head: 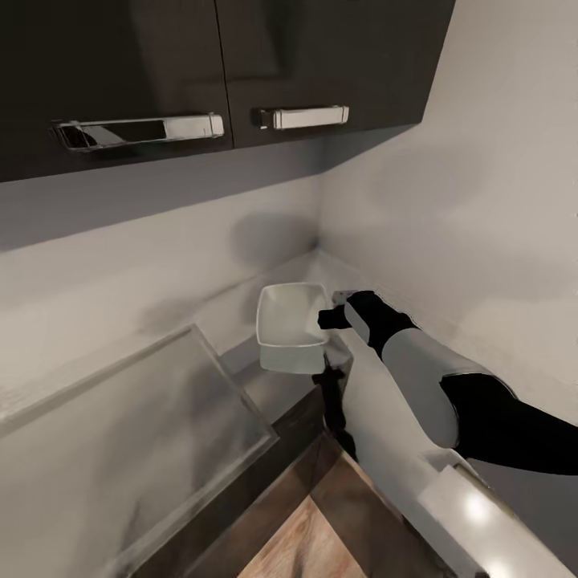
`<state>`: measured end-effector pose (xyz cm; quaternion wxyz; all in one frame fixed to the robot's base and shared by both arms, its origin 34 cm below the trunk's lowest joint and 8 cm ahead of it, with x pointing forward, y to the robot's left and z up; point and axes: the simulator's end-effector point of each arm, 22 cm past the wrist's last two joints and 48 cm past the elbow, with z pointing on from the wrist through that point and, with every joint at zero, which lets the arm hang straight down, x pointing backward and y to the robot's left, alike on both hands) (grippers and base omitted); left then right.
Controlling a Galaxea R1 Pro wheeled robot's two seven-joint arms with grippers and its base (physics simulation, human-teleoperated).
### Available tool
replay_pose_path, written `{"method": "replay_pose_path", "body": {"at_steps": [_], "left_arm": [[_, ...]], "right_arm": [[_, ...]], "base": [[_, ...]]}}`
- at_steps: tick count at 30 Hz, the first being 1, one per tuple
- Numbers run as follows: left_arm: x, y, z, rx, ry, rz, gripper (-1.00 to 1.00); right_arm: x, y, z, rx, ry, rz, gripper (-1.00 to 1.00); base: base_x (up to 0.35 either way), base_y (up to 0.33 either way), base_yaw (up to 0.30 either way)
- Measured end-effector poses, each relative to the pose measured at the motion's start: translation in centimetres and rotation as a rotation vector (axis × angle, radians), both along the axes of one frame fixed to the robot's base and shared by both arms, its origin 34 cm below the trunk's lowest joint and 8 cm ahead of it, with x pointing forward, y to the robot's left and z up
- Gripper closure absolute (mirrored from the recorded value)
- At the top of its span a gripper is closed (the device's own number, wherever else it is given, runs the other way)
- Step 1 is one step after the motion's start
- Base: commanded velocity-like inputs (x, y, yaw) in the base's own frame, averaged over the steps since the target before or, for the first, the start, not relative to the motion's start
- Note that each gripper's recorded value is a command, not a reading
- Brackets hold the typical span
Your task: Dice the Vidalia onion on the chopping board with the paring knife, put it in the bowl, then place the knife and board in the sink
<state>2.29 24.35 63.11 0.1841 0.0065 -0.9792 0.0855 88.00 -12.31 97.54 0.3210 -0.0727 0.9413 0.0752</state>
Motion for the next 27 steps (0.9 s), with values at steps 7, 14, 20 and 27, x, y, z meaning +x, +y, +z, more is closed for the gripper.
{"method": "replay_pose_path", "body": {"at_steps": [7,14,20,27], "left_arm": [[0.0,0.2,0.0,0.003,-0.001,-0.001,-1.0],[0.6,0.9,-0.2,0.012,-0.028,-0.004,-1.0],[2.1,0.7,-0.7,0.008,-0.091,-0.007,-1.0],[2.7,0.3,-0.8,0.002,-0.109,-0.004,-1.0]], "right_arm": [[-0.2,1.8,0.2,0.018,-0.001,0.02,1.0],[1.0,1.8,1.5,0.023,-0.071,0.015,1.0],[1.9,1.9,2.9,0.029,-0.14,0.012,1.0],[2.3,1.9,3.7,0.032,-0.187,0.008,1.0]], "base": [[-0.276,0.165,0.0],[-0.302,0.115,0.0],[-0.32,0.012,0.0],[-0.302,0.001,0.0]]}}
